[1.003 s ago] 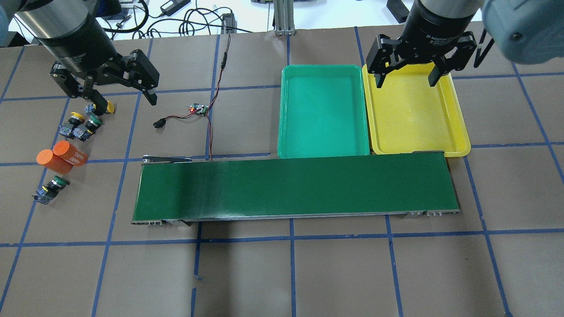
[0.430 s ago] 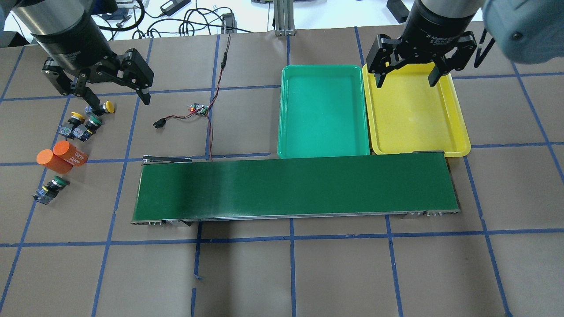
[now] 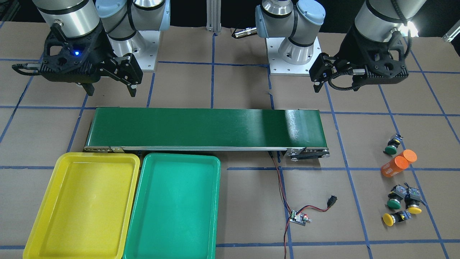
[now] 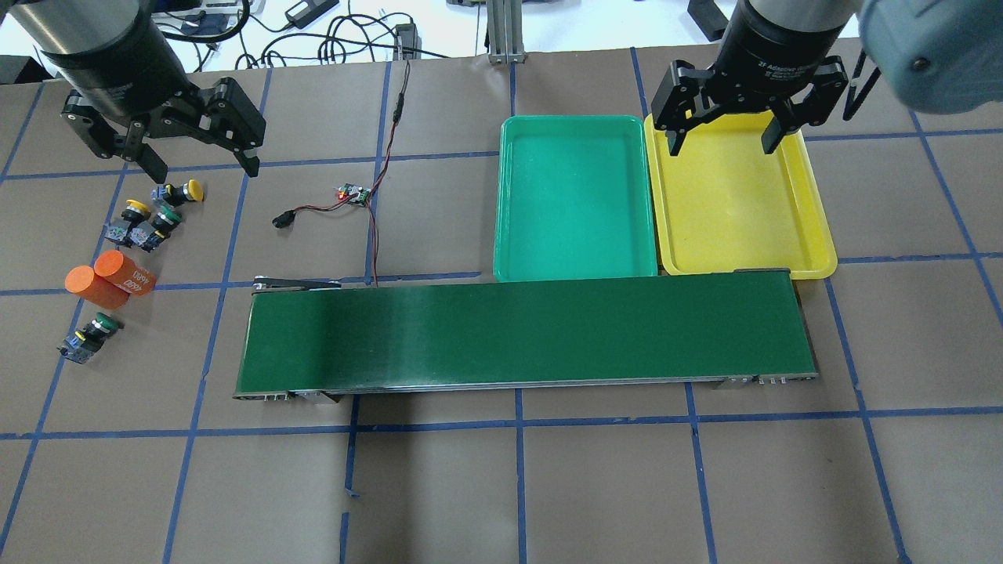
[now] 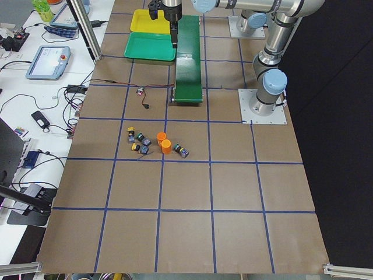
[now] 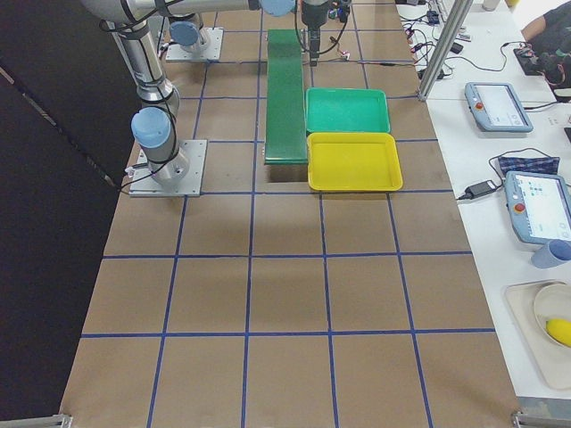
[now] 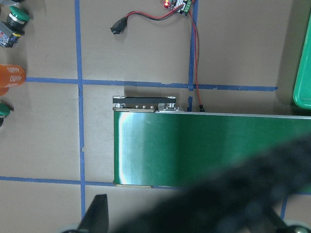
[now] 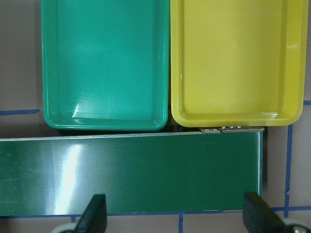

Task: Sort buttons by color to trays
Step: 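Move the left gripper down toward the orange cylinders beside the belt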

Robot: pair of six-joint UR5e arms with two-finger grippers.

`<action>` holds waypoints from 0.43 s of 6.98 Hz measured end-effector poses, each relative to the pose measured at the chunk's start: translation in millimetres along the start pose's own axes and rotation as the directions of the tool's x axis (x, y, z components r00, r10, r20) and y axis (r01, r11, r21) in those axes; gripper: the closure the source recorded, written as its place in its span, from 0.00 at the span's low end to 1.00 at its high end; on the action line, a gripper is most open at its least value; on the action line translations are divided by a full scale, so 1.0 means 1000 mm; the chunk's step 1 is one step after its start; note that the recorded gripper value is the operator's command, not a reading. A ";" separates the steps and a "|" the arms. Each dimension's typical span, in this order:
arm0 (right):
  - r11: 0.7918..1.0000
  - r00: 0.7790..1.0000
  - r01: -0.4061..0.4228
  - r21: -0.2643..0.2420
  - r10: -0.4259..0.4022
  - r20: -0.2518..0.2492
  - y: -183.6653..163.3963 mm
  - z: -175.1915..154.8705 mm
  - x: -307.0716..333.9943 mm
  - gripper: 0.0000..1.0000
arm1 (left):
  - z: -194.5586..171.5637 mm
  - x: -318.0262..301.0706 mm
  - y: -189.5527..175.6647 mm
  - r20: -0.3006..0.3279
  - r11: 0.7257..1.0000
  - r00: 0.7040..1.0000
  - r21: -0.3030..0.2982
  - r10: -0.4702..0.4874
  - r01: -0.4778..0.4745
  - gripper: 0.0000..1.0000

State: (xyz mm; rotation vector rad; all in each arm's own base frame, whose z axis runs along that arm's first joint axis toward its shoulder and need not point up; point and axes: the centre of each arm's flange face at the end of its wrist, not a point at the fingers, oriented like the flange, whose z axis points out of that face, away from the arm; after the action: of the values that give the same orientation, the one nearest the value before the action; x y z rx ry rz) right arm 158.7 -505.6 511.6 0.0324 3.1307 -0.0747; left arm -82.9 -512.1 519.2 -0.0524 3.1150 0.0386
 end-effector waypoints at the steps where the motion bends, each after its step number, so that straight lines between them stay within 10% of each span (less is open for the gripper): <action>1: 1.000 1.000 0.000 0.000 0.000 0.000 0.000 0.000 0.000 0.00 | 0.010 -0.013 -0.011 0.001 0.999 1.000 0.010 0.031 -0.031 0.00; 3: 1.000 1.000 0.000 -0.001 0.000 -0.001 0.000 0.000 0.000 0.00 | 0.044 -0.063 -0.037 0.002 0.996 0.996 0.013 0.093 -0.093 0.00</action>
State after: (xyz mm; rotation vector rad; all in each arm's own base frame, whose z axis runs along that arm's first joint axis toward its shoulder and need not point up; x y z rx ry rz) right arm 158.4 -505.5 511.5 0.0325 3.1315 -0.0732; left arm -17.6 -545.9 475.6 0.0931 3.1143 0.0204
